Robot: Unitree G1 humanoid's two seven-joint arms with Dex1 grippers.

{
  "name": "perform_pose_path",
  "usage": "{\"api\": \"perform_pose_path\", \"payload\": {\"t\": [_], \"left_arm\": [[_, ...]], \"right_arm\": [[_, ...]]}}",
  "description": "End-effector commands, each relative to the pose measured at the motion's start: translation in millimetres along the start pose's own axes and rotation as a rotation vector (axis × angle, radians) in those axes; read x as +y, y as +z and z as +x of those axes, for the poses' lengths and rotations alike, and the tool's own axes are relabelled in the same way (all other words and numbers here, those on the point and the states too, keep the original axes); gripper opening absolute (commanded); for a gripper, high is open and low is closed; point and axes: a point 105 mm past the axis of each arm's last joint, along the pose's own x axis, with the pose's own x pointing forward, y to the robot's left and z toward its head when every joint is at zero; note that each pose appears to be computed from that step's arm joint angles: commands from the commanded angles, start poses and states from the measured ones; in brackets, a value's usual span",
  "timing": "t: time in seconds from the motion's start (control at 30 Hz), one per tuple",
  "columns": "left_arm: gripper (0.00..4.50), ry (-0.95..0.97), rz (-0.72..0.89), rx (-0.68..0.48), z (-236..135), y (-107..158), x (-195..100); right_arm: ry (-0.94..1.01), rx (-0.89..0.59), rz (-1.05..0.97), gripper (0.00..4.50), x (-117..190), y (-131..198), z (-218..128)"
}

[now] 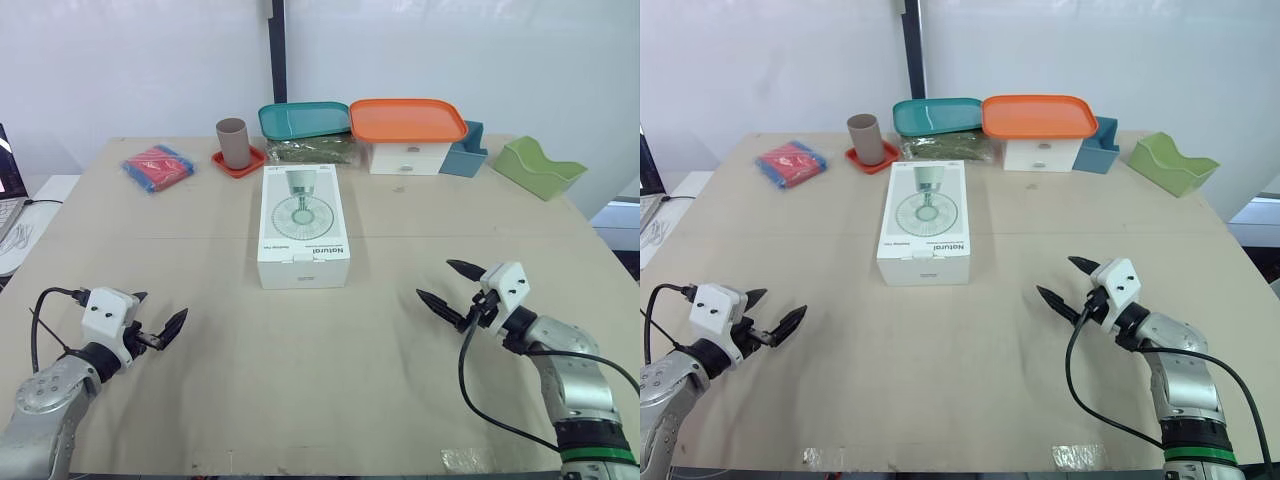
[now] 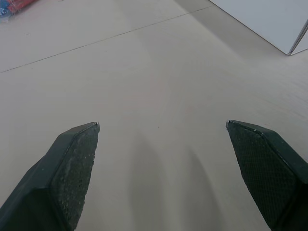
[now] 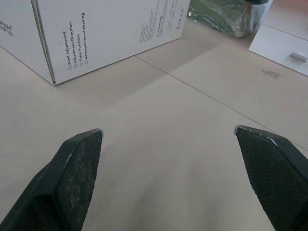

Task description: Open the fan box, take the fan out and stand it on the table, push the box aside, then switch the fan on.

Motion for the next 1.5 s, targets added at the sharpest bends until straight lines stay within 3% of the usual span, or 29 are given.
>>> {"api": "perform_pose_path", "payload": {"t": [0.03, 0.53, 0.67, 0.93, 1.07, 1.1, 1.2, 1.27, 1.4, 1.5], "left_arm": [[4.48, 0.017, 0.034, -0.055, -2.7, 16.3, 5.4], [4.48, 0.015, 0.052, -0.111, 5.6, 29.5, 3.0], [4.48, 0.003, 0.011, -0.187, 10.2, 49.4, -2.9], [4.48, -0.232, 0.034, -0.271, 34.2, 97.0, -39.9], [3.67, -0.323, 0.073, -0.295, 60.5, 118.3, -55.7], [3.04, -0.329, 0.077, -0.292, 65.5, 119.7, -57.3], [2.21, -0.372, 0.083, -0.298, 77.6, 123.9, -67.8], [1.24, -0.395, 0.085, -0.298, 84.4, 126.0, -74.6], [0.12, -0.442, 0.081, -0.234, 95.0, 116.2, -83.4], [0.12, -0.493, 0.077, -0.203, 98.3, 111.4, -93.2]], "right_arm": [[-0.009, -0.043, -0.031, 4.50, -4.7, 10.7, -2.8], [-0.006, -0.057, -0.028, 4.50, -1.1, 9.3, 1.5], [0.036, -0.100, -0.036, 4.50, 3.3, 24.4, 14.5], [0.204, -0.220, -0.048, 4.50, 32.4, 67.7, 45.2], [0.314, -0.266, -0.102, 4.50, 55.1, 90.7, 64.2], [0.328, -0.271, -0.109, 4.50, 58.0, 94.1, 67.0], [0.356, -0.288, -0.121, 4.50, 65.2, 105.2, 75.5], [0.372, -0.297, -0.128, 4.50, 70.0, 110.8, 79.4], [0.380, -0.303, -0.142, 4.50, 76.1, 121.3, 86.3], [0.379, -0.305, -0.139, 4.50, 80.7, 127.0, 90.8]]}}
